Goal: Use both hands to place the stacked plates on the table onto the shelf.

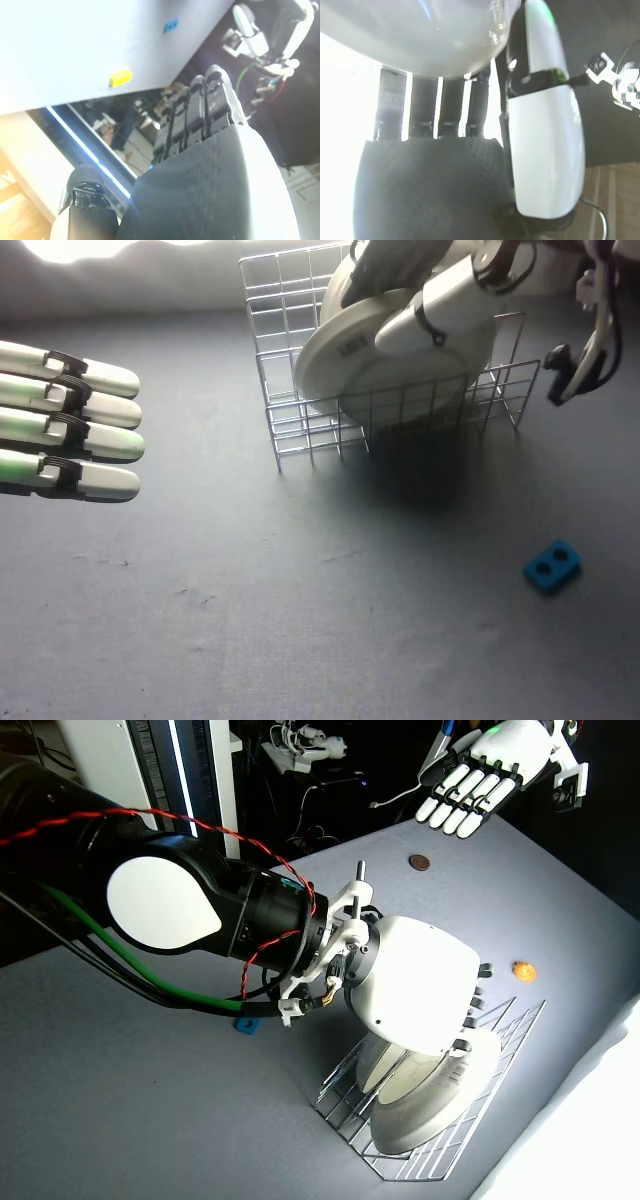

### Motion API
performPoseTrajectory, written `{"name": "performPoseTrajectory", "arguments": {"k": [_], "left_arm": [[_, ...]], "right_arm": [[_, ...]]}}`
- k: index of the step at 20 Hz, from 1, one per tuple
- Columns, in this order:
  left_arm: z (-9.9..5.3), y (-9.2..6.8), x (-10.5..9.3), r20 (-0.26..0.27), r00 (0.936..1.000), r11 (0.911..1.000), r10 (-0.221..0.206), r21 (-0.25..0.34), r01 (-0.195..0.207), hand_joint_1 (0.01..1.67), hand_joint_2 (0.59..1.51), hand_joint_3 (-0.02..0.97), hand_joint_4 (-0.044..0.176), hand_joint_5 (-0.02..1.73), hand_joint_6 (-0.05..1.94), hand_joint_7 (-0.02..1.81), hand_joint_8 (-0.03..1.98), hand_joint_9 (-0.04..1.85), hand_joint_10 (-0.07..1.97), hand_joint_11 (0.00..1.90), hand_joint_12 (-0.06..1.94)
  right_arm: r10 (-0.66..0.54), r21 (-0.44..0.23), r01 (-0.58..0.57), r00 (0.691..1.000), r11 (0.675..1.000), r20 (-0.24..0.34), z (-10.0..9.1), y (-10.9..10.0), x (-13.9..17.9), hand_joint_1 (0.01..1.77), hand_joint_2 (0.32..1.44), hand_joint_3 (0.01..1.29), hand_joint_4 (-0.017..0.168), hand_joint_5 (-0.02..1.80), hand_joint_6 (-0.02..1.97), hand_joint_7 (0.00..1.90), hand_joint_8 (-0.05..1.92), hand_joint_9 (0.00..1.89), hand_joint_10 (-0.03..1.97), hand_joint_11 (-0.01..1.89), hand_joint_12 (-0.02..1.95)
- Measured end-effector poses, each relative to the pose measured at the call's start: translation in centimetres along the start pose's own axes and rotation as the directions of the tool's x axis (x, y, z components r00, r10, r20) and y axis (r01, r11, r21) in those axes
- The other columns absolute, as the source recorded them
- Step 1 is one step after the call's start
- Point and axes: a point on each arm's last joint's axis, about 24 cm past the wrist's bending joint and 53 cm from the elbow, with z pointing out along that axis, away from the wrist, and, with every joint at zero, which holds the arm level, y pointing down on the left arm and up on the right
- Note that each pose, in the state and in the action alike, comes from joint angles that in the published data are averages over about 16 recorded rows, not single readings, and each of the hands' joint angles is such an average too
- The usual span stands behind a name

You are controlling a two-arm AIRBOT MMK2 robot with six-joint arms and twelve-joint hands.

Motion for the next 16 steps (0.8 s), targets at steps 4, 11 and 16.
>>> {"name": "performPoseTrajectory", "arguments": {"k": [4, 11, 16], "left_arm": [[0.0, 0.0, -0.1, 0.006, 1.0, 1.0, -0.003, 0.002, 0.003, 0.02, 1.104, 0.021, 0.007, 0.02, 0.0, 0.02, -0.01, 0.01, 0.01, 0.02, 0.01], [-0.1, -0.1, -0.3, 0.012, 0.9999, 1.0, -0.008, 0.003, 0.008, 0.02, 1.114, 0.021, 0.007, 0.13, 0.0, 0.18, 0.0, 0.15, 0.02, 0.03, 0.17], [-0.1, -0.1, -0.4, 0.015, 0.9998, 0.9999, -0.011, 0.002, 0.011, 0.03, 1.137, 0.02, 0.007, 0.33, 0.04, 0.41, 0.15, 0.34, 0.25, 0.09, 0.59]], "right_arm": [[-0.036, -0.025, 0.037, 0.999, 0.999, 0.025, -1.5, 1.3, -1.3, 1.14, 0.98, 0.01, -0.003, 0.95, 0.03, 1.02, 0.02, 1.03, 0.01, 0.61, 0.98], [-0.129, -0.039, 0.133, 0.988, 0.99, 0.083, -5.8, 2.6, -3.7, 1.04, 0.99, 0.01, -0.003, 0.97, 0.03, 1.03, 0.02, 1.03, 0.01, 0.58, 1.01], [-0.186, -0.015, 0.189, 0.975, 0.982, 0.119, -9.1, 2.3, -5.0, 0.92, 1.01, 0.01, -0.003, 0.99, 0.13, 1.06, 0.13, 1.05, 0.14, 0.61, 1.11]]}}
